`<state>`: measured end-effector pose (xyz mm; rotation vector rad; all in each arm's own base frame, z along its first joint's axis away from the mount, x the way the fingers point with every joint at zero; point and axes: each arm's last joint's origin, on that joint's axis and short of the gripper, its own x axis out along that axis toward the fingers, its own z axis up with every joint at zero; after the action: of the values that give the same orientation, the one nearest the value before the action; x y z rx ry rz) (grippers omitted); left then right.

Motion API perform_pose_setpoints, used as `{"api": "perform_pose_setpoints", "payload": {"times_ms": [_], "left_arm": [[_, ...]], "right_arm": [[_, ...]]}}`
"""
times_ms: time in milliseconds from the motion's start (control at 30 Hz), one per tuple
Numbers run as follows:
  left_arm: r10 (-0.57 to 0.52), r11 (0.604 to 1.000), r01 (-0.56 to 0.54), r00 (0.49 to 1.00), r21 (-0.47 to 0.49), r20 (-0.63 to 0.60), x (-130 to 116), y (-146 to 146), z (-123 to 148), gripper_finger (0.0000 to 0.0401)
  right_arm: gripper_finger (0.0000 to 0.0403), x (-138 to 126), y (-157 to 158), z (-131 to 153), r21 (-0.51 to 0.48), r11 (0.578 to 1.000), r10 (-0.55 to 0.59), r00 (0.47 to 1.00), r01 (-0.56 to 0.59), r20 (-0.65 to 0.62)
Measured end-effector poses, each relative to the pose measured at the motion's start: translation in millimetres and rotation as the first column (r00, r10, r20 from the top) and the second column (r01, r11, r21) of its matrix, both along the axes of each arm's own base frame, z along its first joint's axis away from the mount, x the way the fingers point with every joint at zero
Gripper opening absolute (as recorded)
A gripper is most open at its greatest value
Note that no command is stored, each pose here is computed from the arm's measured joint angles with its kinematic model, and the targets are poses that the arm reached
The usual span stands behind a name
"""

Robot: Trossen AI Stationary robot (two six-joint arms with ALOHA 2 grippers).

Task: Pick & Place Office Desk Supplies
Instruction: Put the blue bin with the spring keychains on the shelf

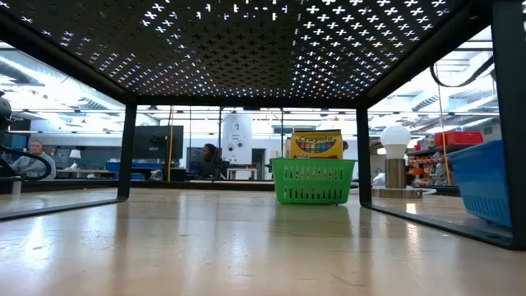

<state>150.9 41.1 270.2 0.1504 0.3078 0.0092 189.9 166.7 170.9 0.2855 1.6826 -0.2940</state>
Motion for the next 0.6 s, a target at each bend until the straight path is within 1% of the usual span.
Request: {"api": "perform_pose_setpoints", "payload": {"times_ms": [167, 333, 500, 600], "left_arm": [[-0.002, 1.0, 0.002, 1.0, -0.001, 0.0, 0, 0, 0, 0.0188], [-0.002, 1.0, 0.002, 1.0, -0.001, 0.0, 0, 0, 0, 0.0188], [-0.003, 1.0, 0.003, 1.0, -0.001, 0.0, 0, 0, 0, 0.0188], [-0.003, 1.0, 0.003, 1.0, -0.001, 0.0, 0, 0, 0, 0.0188]], "right_arm": [[0.0, 0, -2, -5, -0.051, 0.999, 0.006, 1.0, -0.007, -0.025], [0.0, -3, -7, -4, -0.138, 0.99, 0.014, 0.999, -0.018, -0.03], [0.0, -6, -14, -3, -0.231, 0.972, 0.037, 0.998, -0.045, -0.041], [0.0, -8, -17, -1, -0.299, 0.952, 0.058, 0.997, -0.068, -0.043]]}}
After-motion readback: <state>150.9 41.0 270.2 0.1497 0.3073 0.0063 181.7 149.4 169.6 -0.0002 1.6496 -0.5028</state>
